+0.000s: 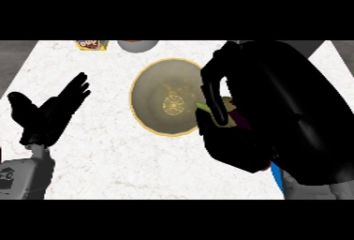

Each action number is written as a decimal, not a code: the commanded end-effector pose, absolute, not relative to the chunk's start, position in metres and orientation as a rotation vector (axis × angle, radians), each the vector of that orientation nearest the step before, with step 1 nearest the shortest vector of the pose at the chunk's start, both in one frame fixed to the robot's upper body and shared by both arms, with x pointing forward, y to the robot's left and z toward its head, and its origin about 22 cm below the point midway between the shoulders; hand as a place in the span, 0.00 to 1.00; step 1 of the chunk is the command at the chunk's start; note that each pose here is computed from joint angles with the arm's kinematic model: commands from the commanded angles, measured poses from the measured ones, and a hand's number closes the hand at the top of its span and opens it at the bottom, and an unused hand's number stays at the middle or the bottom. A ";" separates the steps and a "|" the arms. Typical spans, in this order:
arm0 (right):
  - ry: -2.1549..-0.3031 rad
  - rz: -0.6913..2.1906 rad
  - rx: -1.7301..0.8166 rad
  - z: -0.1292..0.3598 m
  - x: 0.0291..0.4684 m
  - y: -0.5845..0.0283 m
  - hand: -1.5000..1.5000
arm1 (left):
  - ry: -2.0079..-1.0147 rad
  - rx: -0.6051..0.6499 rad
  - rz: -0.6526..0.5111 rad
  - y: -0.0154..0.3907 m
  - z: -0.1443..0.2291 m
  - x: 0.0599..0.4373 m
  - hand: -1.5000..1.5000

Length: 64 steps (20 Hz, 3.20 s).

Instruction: Pick the eggplant from the plate and place it in the bowl

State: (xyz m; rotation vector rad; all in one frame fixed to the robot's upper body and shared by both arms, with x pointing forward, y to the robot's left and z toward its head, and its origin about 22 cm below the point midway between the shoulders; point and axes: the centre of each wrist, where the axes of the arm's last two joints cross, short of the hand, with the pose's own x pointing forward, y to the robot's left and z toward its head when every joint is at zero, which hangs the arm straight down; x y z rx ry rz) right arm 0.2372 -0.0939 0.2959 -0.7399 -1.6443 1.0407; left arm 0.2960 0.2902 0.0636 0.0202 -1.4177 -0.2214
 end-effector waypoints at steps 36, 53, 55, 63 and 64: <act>-1.508 0.469 -0.412 0.141 0.446 -0.056 0.00 | -1.465 -0.026 -0.283 0.271 0.076 0.317 0.50; -1.705 0.236 -0.593 0.159 0.466 -0.127 0.00 | -1.434 0.058 -0.202 0.284 0.059 0.299 0.50; -1.733 0.386 -0.613 0.145 0.460 -0.146 0.00 | -1.420 0.038 -0.193 0.313 0.076 0.296 0.50; -1.913 0.392 -0.418 0.178 0.424 -0.198 0.00 | -1.393 0.071 -0.174 0.302 0.046 0.278 0.50; -1.935 0.427 -0.351 0.178 0.416 -0.191 0.00 | -1.384 0.072 -0.150 0.308 0.048 0.275 0.50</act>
